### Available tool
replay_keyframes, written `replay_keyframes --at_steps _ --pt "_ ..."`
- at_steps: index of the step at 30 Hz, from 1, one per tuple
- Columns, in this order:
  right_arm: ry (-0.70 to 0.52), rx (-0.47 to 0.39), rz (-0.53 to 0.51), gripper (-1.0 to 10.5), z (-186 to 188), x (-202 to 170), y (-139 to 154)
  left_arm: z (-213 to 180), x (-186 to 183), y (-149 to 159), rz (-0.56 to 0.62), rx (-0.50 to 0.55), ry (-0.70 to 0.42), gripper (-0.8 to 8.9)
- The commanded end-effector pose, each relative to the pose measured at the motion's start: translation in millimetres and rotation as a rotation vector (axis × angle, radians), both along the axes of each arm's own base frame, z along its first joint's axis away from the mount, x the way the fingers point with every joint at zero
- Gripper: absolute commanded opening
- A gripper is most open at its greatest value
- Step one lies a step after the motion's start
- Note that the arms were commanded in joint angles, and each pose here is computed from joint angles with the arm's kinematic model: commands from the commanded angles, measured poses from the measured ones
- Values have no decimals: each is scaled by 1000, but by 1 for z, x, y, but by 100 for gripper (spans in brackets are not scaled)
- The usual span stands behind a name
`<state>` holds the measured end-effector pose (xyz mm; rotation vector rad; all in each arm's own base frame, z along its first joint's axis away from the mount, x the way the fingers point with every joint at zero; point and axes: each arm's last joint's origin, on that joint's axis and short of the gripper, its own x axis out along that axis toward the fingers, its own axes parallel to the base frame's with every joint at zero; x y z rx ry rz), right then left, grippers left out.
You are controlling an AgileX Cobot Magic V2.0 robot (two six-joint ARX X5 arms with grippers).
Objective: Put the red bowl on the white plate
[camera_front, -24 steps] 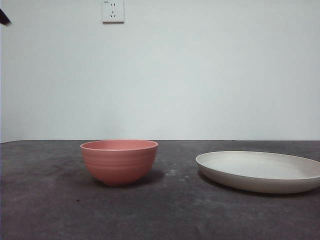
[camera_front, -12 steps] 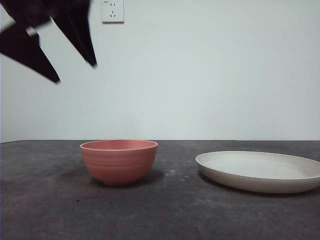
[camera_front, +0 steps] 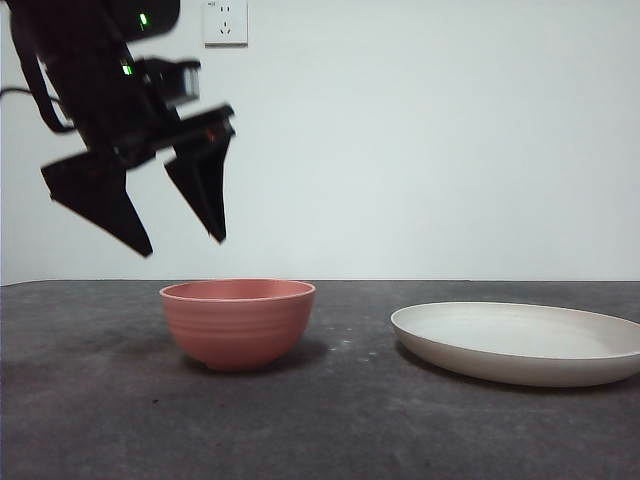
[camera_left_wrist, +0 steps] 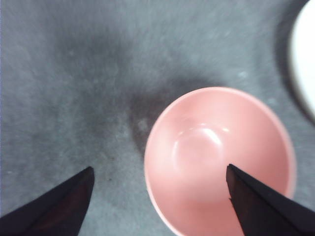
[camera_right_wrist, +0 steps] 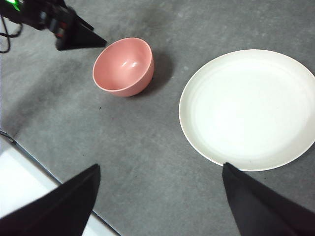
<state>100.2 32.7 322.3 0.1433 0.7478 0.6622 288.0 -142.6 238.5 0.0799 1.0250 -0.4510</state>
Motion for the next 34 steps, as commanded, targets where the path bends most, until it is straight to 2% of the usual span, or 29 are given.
replay_keyframes --at_steps 1,11,15,20,21,28,34 --pt "-11 8 -1 397 5 0 0 -8 9 -8 -1 2 5 431" --pt "-10 9 -2 397 5 0 0 -38 20 -14 1 37 80 411" --pt "-10 9 -2 397 5 0 0 -38 20 -16 -1 33 77 259" --pt "-9 9 -2 396 5 0 0 -38 19 -16 0 33 80 23" --pt "-8 8 -2 396 5 0 0 -38 19 -17 -2 33 79 8" --pt "-2 7 -2 397 4 -1 0 -34 18 -17 16 16 74 9" --pt "0 7 -2 397 4 -1 0 -4 7 -16 29 -42 1 9"
